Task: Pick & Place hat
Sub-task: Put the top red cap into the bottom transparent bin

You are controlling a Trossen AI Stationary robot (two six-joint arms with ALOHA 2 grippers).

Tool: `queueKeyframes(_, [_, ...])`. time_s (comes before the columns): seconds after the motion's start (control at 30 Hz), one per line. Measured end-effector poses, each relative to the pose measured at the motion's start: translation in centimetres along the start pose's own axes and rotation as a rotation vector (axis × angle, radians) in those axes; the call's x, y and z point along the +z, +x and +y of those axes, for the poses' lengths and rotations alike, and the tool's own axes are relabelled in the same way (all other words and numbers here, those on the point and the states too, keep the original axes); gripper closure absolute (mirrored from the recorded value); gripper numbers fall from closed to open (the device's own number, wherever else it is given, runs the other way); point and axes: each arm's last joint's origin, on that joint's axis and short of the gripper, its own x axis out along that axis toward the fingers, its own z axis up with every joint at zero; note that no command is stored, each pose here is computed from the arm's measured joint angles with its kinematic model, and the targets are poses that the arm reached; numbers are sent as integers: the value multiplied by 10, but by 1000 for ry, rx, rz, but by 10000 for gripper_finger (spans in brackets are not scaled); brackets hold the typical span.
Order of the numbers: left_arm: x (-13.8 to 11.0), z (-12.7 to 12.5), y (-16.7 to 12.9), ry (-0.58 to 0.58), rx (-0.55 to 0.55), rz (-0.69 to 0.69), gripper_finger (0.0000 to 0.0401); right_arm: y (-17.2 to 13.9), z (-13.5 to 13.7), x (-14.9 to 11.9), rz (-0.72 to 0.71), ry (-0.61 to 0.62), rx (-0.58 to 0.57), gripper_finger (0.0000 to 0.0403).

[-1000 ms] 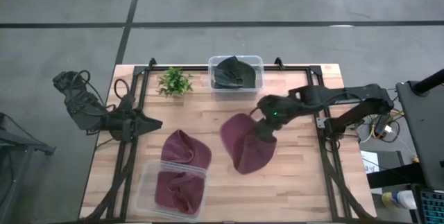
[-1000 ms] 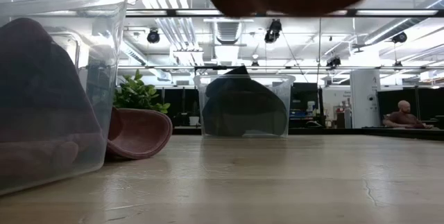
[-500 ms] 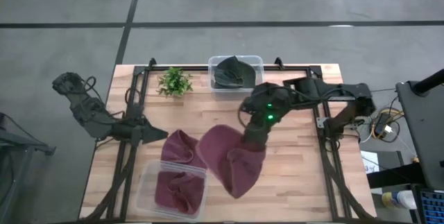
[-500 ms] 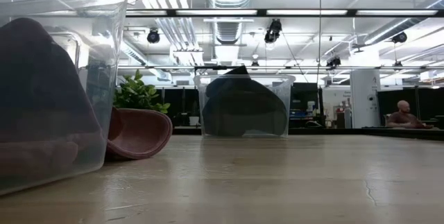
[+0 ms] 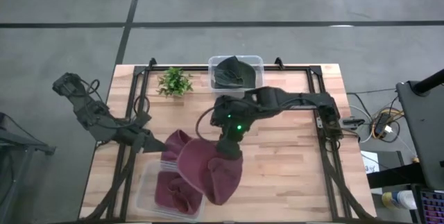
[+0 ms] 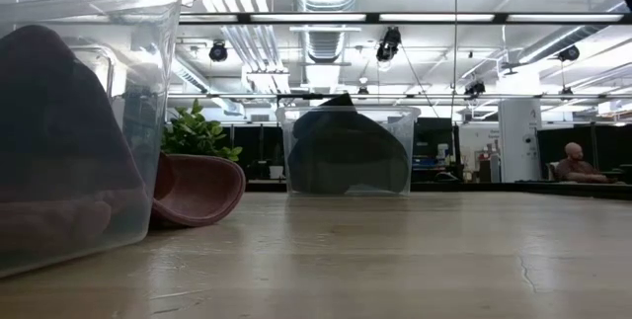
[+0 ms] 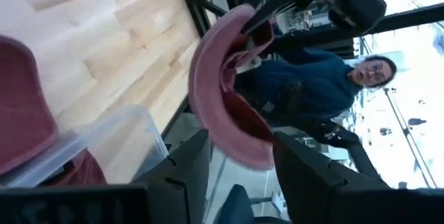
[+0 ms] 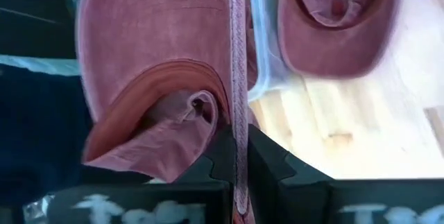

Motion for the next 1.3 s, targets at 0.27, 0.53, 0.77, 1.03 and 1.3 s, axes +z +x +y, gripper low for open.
queueKeyframes(0.27, [-9,5,18,-27,82,72,250,13,9,2,-27,-60,52,390])
queueKeyframes(0.53, [-13,4,35,-41,90,55,250,11,10,0,-35,-62,28,390])
queueKeyframes(0.77, [-16,4,34,-31,89,162,250,14,14,-6,-10,-72,27,390])
queueKeyframes(1.03, [-14,4,35,-56,86,136,250,17,22,-13,6,-88,38,390])
queueKeyframes(1.3, [-15,4,47,-53,93,138,250,24,19,-10,-34,-90,-8,390])
